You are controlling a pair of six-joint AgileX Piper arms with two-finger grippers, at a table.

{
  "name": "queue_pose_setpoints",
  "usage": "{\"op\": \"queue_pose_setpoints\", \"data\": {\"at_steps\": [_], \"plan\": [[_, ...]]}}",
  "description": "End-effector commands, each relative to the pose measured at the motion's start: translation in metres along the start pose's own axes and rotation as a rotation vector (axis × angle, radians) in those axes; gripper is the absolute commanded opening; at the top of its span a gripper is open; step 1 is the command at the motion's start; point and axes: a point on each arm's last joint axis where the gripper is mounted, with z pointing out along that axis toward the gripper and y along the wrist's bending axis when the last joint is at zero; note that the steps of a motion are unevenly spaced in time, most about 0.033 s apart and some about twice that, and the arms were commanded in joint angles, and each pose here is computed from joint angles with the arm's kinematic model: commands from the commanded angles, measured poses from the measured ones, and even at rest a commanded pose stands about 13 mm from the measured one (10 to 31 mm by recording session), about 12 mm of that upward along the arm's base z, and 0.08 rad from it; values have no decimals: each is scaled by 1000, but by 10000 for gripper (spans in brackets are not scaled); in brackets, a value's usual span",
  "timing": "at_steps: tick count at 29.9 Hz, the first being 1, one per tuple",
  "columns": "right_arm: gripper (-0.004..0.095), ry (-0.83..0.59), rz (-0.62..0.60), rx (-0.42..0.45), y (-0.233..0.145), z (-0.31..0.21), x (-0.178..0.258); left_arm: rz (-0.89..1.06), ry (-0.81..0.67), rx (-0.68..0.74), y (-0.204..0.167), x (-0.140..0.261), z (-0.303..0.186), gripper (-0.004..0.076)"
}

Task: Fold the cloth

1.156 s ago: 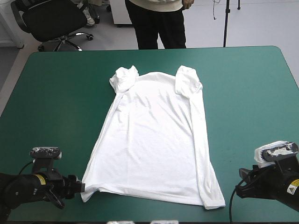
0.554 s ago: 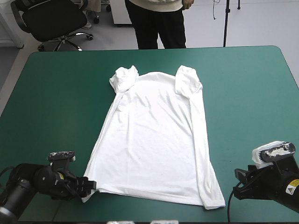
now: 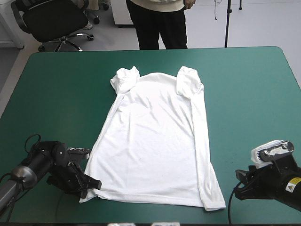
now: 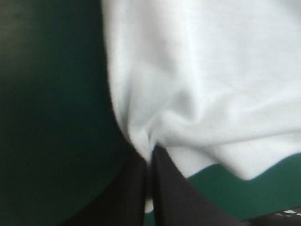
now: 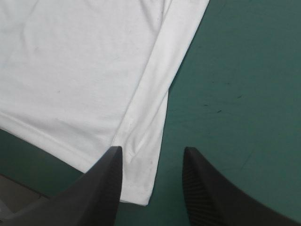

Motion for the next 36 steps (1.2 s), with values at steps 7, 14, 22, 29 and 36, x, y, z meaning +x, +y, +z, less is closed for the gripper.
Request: {"op": "queue_pose_setpoints", "data": {"at_steps": [7, 14, 22, 29, 36], "plan": [[387, 122, -35, -47, -9, 28, -23, -29, -57, 51, -3, -8, 17, -17], [387, 281, 3, -85, -17, 64, 0, -28, -80, 46, -3, -10, 17, -17], [387, 338, 76, -129, -20, 98, 36, -15, -78, 44, -2, -10, 17, -17], [390, 342, 85, -141, -23, 111, 36, -10, -78, 43, -2, -10, 17, -17], [411, 430, 60, -179, -18, 133, 33, -10, -80, 43, -2, -10, 17, -17]]}}
